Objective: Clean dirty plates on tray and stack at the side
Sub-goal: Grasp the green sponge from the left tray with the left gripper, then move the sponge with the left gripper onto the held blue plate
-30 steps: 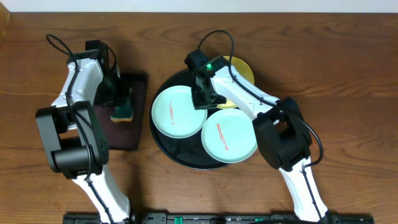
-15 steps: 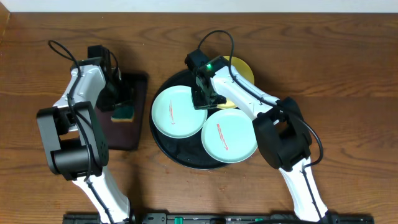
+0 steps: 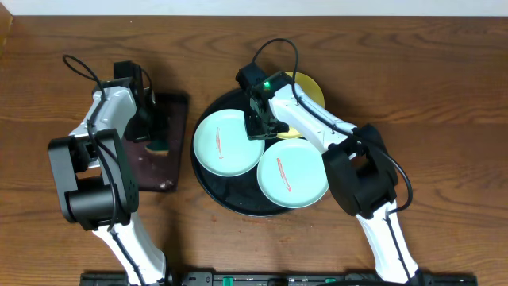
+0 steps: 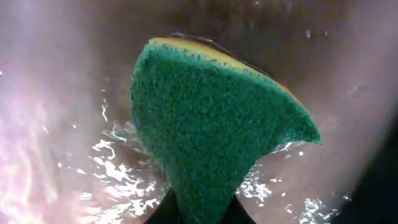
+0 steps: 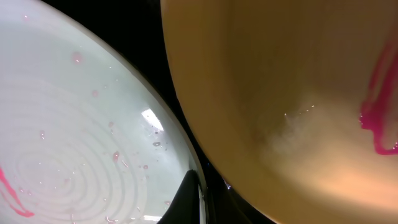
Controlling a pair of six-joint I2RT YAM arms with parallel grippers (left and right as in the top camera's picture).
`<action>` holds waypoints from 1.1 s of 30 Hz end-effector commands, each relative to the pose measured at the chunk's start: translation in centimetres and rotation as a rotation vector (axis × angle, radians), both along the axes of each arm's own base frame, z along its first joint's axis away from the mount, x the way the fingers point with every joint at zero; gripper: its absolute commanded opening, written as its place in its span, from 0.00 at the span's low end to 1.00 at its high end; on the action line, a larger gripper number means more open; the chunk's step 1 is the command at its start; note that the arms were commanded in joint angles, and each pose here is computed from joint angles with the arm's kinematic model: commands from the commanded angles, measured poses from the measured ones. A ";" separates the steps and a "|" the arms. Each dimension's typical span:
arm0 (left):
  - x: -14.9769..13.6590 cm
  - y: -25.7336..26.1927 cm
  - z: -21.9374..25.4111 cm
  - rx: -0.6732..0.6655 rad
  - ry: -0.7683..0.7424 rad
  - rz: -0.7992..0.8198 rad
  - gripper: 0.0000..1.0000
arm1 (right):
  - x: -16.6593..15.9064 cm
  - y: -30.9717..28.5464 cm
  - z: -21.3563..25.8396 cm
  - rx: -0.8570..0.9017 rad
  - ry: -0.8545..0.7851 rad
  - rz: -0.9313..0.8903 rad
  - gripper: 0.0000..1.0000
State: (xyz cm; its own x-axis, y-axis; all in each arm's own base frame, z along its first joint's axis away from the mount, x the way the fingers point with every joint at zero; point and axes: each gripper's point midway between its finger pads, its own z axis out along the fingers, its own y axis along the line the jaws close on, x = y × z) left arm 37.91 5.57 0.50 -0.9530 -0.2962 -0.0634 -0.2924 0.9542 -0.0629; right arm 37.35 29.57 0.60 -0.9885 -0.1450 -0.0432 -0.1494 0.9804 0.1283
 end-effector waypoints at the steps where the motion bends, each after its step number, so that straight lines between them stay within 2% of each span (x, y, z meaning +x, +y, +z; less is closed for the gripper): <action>1: 0.6 0.1 2.5 -0.001 -0.045 0.027 0.08 | -0.7 0.0 -1.9 -0.041 0.006 0.017 0.01; 7: 1.3 0.3 8.3 0.022 -0.182 0.026 0.07 | -0.8 0.2 -1.9 -0.027 0.014 0.032 0.01; 13: 0.3 0.0 13.0 0.035 -0.272 0.023 0.07 | -1.0 0.7 -1.8 0.012 0.031 0.072 0.01; 24: -0.1 -0.2 13.1 0.039 -0.261 0.002 0.07 | -1.5 1.2 -1.7 0.049 0.057 0.105 0.01; 33: -0.1 -5.8 12.7 -0.090 -0.256 -0.070 0.07 | -1.8 1.3 -2.0 0.107 0.098 0.085 0.01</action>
State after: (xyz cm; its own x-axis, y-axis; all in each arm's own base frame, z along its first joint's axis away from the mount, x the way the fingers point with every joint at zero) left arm 37.69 2.78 13.22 -0.9196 -0.2565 -0.2974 -0.2208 0.9639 -0.1486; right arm 37.32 30.18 0.55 -0.9767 -0.2115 -0.0367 -0.2145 0.9559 0.2006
